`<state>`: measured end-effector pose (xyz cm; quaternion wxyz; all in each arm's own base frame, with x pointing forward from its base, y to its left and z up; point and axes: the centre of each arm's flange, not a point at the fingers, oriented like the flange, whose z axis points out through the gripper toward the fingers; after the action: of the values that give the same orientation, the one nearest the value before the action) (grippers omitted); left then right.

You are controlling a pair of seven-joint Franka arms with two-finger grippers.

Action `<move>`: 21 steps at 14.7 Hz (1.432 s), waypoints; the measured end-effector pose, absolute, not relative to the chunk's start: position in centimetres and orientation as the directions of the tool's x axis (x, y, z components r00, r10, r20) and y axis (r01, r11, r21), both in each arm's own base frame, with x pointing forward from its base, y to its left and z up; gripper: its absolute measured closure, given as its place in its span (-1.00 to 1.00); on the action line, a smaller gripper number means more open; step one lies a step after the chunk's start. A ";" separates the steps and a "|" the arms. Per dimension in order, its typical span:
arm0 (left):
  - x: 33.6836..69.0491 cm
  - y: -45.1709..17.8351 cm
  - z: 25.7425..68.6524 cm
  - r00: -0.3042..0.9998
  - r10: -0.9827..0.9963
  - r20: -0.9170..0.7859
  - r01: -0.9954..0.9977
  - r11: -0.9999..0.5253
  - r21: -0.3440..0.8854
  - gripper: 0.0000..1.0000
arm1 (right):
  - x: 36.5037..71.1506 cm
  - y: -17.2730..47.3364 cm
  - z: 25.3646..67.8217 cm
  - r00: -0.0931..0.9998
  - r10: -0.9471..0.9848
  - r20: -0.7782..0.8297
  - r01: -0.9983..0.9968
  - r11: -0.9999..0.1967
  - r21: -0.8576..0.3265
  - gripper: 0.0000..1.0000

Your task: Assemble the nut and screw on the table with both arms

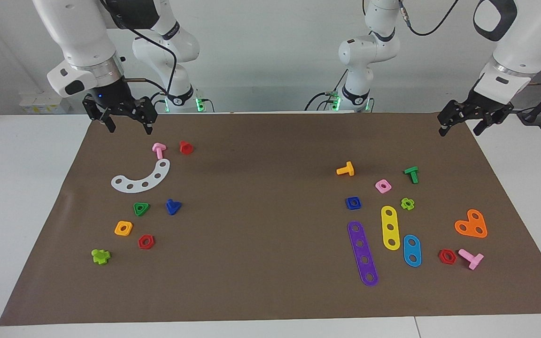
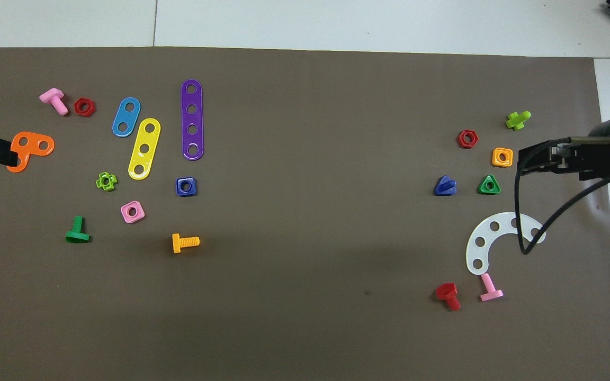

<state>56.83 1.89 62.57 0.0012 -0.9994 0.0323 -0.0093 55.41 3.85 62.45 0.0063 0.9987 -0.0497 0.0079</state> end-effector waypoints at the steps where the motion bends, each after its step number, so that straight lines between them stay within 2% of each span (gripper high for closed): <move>1: 56.8 1.9 62.6 0.998 -0.064 0.019 -0.064 -0.998 -0.003 -1.00 | 55.5 3.8 62.4 0.995 -0.100 0.019 -0.100 -0.995 0.011 -1.00; 5: 56.8 1.9 62.6 0.998 -0.064 0.019 -0.064 -0.998 -0.003 -1.00 | 56.0 3.9 61.0 0.994 -0.099 0.054 -0.099 -0.995 0.005 -0.98; 9: 56.6 1.8 61.6 0.998 -0.065 0.010 -0.065 -0.998 -0.004 -1.00 | 56.0 3.9 56.4 0.993 -0.097 0.069 -0.098 -0.995 0.003 -0.95; 16: 55.3 -3.9 54.5 0.998 -0.054 -0.015 -0.055 -0.998 -0.006 -1.00 | 57.5 4.1 46.8 0.993 -0.093 0.073 -0.093 -0.996 0.000 -0.84; 17: 55.5 -4.6 53.3 0.999 -0.044 -0.012 -0.044 -0.999 -0.004 -1.00 | 57.7 4.2 45.3 0.994 -0.091 0.064 -0.092 -0.996 0.001 -0.77; 21: 56.9 -10.0 46.2 0.999 0.041 0.026 0.040 -0.999 0.015 -0.93 | 58.8 4.7 40.6 0.994 -0.084 0.063 -0.084 -0.996 -0.001 -0.67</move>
<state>56.85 -10.01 46.16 -0.0074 -0.9997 -0.0203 -0.0133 58.76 4.65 40.57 0.0009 0.9986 -0.0419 0.0317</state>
